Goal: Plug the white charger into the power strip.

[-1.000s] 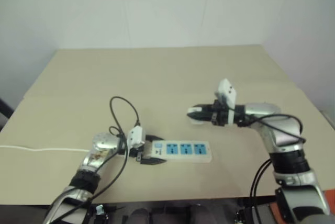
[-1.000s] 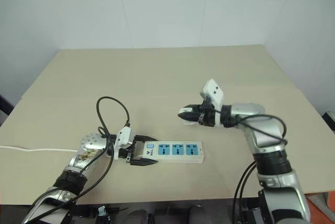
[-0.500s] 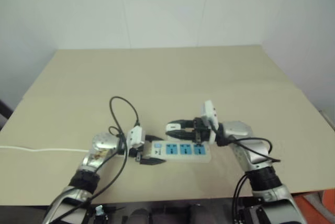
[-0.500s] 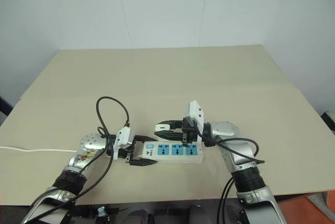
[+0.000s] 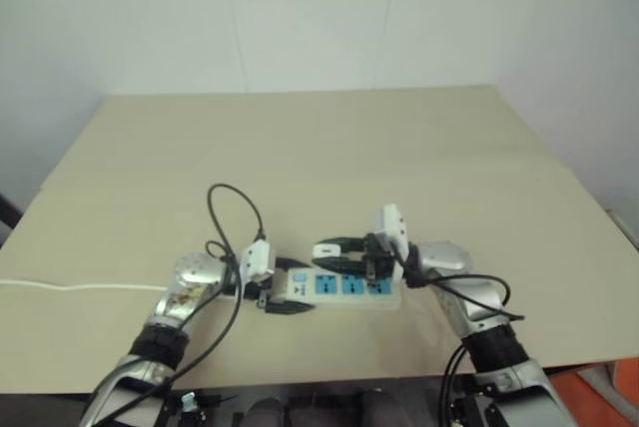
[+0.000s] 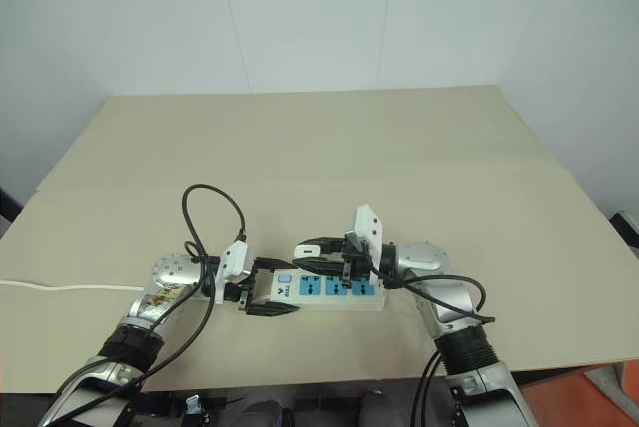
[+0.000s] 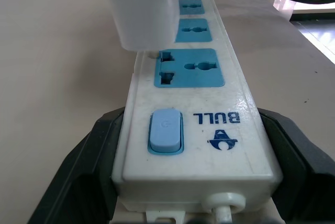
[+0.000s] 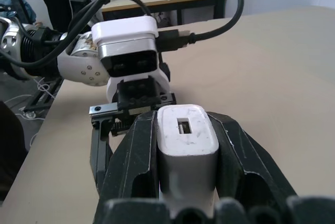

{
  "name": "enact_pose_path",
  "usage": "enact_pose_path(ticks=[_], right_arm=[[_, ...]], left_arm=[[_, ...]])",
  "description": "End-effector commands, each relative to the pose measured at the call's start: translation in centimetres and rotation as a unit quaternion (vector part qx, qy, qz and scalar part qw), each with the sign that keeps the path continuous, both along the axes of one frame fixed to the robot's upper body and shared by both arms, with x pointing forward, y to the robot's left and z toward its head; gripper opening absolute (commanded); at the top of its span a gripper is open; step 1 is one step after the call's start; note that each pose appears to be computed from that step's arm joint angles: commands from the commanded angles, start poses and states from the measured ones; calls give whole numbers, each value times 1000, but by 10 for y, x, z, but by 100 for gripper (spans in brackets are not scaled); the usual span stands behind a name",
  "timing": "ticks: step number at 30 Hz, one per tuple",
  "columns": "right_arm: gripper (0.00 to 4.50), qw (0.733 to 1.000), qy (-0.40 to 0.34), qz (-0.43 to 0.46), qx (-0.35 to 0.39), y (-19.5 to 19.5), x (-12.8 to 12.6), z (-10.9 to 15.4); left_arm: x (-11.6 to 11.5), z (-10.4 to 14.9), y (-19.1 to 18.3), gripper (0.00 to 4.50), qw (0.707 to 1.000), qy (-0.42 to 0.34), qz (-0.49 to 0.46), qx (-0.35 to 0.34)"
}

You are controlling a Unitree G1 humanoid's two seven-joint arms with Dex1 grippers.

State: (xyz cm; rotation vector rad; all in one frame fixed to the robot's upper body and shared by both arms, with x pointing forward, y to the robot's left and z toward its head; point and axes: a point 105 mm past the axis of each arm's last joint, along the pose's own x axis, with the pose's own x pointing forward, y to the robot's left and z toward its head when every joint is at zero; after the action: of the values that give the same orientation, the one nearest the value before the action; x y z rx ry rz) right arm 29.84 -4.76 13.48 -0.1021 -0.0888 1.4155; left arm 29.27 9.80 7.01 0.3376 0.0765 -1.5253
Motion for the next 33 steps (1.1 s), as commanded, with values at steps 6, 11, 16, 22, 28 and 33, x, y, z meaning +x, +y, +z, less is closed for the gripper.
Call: enact_pose_path(ticks=[6, 11, 16, 22, 28, 33], right_arm=[[113, 1000, -26, 10, 7, 3, -4, 9], [113, 1000, -23, 17, 1, 6, -7, 3], [113, 1000, -23, 17, -2, 7, -8, 1], [113, 1000, -24, 16, -4, 7, -7, 0], [113, 1000, -24, 16, -4, 8, -6, 0], [113, 1000, -25, 15, -4, 9, -6, 0]], left_arm=[[-7, -14, 3, 329, 999, 24, -6, 24], [-6, -13, 2, 329, 999, 24, -4, 24], [-6, -13, 3, 329, 999, 24, -3, 25], [-5, -13, 3, 329, 999, 24, -2, 25], [-5, -13, 3, 329, 999, 23, -1, 25], [-5, -13, 3, 329, 999, 23, -1, 26]])
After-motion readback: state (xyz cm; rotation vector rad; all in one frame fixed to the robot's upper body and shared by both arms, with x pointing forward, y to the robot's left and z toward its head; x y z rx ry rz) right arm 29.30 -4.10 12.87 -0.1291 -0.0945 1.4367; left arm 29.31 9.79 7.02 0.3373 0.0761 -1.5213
